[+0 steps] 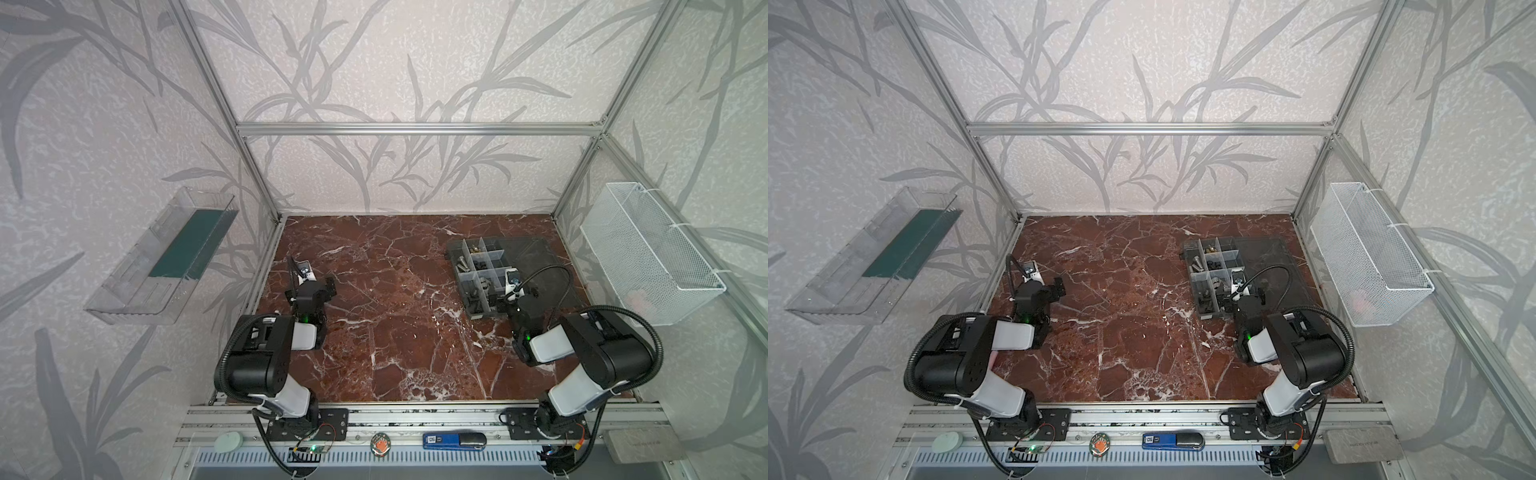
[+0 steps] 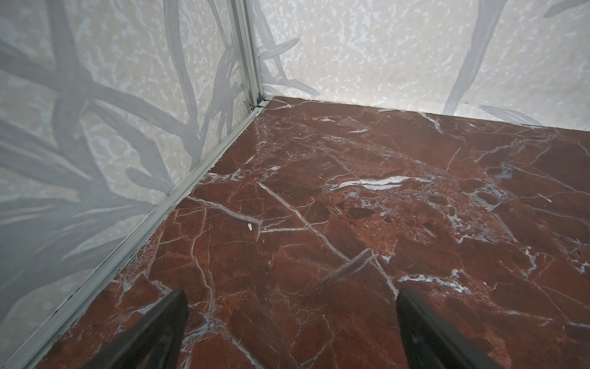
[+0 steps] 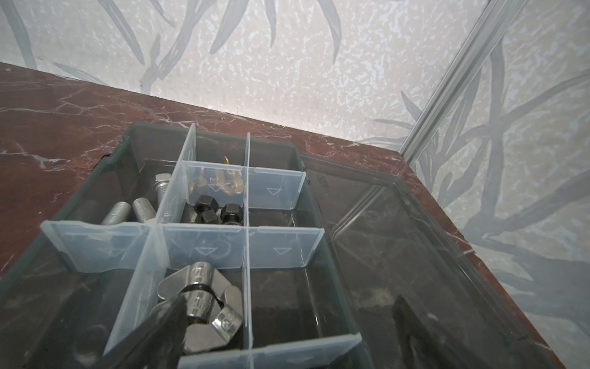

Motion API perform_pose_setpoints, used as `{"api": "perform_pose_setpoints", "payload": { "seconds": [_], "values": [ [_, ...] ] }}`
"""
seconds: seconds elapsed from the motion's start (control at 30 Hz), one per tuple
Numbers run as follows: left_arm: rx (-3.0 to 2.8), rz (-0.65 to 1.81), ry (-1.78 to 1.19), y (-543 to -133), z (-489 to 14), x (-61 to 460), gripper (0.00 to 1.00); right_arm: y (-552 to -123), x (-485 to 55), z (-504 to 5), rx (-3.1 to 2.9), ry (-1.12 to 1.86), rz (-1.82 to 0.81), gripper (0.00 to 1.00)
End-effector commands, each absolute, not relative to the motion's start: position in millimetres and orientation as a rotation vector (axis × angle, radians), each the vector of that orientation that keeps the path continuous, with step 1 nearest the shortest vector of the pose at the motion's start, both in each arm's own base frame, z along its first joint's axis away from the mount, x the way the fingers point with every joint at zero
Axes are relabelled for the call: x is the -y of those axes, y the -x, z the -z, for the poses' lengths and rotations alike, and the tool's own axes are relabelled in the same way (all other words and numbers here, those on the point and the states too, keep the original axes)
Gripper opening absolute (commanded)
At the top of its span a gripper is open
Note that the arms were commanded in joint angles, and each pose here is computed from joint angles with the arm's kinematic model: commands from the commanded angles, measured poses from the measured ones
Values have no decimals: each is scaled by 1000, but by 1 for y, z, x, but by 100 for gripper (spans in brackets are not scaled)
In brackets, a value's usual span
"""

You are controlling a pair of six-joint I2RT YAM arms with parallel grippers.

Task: Sort the screws and nuts into containers
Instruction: Reset both arms

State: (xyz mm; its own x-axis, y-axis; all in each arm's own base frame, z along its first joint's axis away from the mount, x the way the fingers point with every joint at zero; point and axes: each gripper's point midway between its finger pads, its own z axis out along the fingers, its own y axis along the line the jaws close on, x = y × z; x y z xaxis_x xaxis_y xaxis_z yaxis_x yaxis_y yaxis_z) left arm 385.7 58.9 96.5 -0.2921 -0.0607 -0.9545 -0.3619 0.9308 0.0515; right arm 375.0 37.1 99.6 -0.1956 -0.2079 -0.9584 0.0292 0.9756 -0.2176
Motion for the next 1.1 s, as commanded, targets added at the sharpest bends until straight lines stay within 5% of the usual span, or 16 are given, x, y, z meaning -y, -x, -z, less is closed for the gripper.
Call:
{"api": "perform_pose_setpoints", "payload": {
  "seconds": [0.0, 1.07],
  "values": [
    [-1839, -309, 294, -388, -100, -57, 99, -380, -35, -104, -1750, 110, 234, 99],
    [-1839, -308, 294, -388, -100, -58, 99, -384, -34, -102, -1775, 109, 220, 99]
  ]
}}
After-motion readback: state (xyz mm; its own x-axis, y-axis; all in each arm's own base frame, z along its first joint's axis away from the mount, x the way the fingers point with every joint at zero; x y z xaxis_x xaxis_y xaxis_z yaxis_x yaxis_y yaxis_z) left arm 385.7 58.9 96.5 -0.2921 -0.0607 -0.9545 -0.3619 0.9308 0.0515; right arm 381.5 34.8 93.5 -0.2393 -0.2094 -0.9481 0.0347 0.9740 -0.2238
